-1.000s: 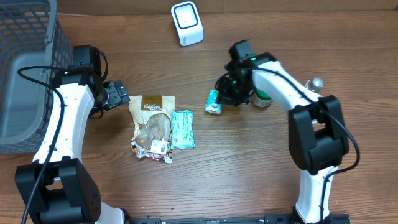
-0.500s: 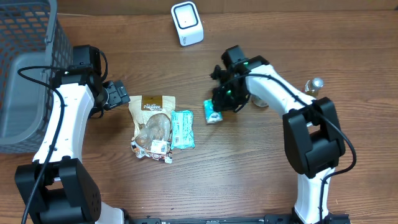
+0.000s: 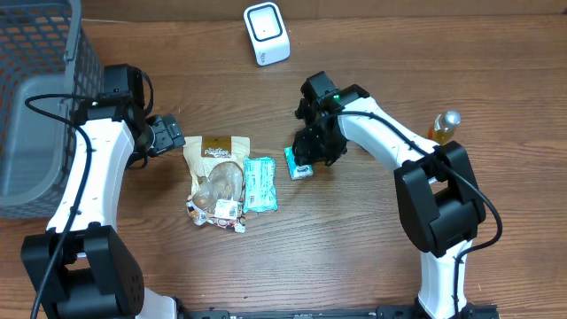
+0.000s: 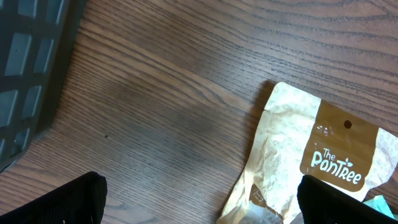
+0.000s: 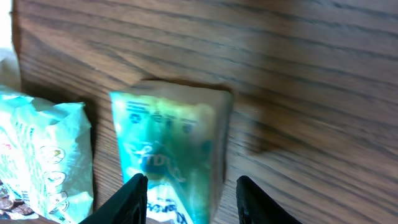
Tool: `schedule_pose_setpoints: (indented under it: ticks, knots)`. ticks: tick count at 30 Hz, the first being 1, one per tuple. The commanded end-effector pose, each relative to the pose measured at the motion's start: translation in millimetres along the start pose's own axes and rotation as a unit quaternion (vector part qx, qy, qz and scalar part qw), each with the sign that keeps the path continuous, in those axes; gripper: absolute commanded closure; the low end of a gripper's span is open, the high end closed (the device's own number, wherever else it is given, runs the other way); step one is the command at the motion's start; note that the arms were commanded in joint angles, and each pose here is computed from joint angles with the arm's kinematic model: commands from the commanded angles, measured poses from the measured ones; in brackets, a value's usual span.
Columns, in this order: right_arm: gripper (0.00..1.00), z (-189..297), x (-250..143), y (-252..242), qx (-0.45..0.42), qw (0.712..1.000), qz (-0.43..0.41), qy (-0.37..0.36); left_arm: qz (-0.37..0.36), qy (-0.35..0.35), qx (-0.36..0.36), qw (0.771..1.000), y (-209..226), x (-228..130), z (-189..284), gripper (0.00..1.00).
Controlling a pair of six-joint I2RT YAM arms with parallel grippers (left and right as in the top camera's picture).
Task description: Scan the item barcode
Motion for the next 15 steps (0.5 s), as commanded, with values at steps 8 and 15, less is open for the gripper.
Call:
schedule_pose_setpoints:
  ticks: [8,15]
  knots:
    - [0.66,15.4,1.7,-3.4,0.021,0.999,-0.023,-0.014,-0.011,-0.013,-0.005,1.0,-0.5,1.4,8.5,0.01]
    - [0.74,15.3,3.1,-2.9,0.022,0.999,-0.023,-0.018,-0.011,-0.013,-0.005,1.0,-0.5,1.4,8.5,0.0]
Point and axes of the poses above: each gripper's point midway between its finger pads, its own z axis back along the fingers, its own y axis along the line the jaws close on, x = y × z, the point moved 7 cm from there along z, back along the fingers, and after that the axes turned 3 degrees about -z, right-handed, at the moved point
